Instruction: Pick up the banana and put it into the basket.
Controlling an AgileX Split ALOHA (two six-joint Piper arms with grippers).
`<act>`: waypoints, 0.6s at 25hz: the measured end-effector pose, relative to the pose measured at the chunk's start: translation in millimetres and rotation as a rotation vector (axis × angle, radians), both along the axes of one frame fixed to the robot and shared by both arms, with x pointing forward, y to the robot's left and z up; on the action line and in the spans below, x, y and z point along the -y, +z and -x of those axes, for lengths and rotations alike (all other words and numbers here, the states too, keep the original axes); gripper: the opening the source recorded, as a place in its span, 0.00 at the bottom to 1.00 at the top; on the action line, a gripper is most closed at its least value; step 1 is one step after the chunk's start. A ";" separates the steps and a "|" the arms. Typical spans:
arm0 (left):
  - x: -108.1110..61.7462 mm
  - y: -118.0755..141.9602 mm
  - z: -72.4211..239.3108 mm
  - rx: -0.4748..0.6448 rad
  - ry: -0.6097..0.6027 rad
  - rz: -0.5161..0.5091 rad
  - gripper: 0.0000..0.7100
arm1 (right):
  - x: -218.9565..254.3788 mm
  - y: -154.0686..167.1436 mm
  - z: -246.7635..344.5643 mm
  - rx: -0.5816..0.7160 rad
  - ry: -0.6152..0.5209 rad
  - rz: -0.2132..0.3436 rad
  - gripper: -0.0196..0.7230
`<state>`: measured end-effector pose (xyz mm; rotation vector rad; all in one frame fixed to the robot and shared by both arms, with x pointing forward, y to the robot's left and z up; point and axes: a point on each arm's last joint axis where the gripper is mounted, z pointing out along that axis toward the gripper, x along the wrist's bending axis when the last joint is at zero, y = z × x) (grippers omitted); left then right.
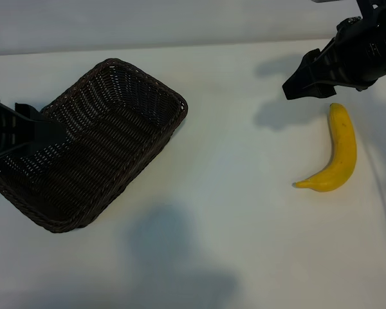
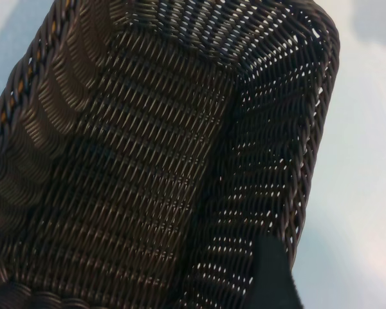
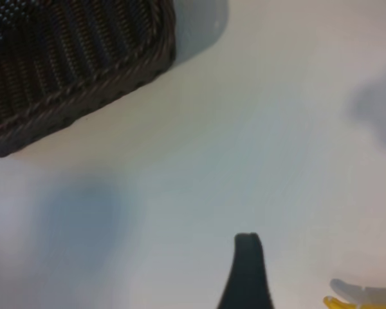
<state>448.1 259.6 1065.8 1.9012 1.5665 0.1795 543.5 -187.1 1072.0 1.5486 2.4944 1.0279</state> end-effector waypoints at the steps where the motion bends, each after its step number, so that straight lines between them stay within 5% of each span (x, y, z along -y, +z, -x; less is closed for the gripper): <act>1: 0.0 0.0 0.0 0.000 0.000 0.000 0.70 | 0.0 0.0 0.0 0.000 0.000 0.000 0.80; 15: 0.0 0.0 0.0 0.000 0.000 0.000 0.70 | 0.1 2.5 -1.9 0.019 -0.007 -0.002 0.80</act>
